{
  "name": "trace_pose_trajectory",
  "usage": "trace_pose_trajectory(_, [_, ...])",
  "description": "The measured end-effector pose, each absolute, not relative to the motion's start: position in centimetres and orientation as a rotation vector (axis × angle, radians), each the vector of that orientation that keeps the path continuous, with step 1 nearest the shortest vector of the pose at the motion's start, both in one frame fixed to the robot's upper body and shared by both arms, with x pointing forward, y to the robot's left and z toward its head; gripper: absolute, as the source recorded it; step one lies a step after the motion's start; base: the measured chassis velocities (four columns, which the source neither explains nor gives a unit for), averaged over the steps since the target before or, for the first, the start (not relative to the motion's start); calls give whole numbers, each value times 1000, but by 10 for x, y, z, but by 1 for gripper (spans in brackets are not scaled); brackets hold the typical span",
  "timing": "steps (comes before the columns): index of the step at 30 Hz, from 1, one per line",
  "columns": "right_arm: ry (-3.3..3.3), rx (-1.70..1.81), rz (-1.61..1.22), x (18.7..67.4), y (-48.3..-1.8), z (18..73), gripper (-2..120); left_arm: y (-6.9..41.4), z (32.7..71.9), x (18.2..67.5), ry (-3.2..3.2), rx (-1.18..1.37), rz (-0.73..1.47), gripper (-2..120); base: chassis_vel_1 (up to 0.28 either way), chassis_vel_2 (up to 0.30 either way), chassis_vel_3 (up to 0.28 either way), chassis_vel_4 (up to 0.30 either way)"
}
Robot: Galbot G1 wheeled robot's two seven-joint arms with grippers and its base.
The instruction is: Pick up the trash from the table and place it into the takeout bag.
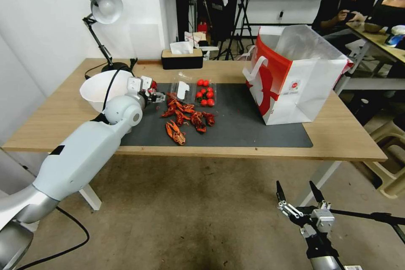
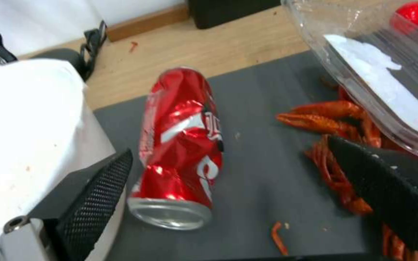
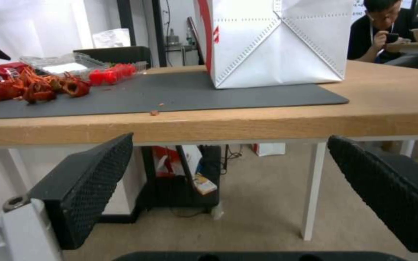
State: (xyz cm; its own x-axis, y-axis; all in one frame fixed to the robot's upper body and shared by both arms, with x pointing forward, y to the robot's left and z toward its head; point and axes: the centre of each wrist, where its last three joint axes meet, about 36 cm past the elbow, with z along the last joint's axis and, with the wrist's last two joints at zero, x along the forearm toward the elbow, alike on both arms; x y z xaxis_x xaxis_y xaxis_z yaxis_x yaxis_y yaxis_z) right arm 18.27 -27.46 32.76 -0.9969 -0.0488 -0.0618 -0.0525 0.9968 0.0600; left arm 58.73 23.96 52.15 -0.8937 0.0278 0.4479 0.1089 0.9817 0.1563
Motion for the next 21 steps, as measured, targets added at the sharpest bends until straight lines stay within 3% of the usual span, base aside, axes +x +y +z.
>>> trace_pose_trajectory(21, [3079,-81,99,180,-273,326,100,221,505,592,-2663,69,-228,100,0,0,0,0])
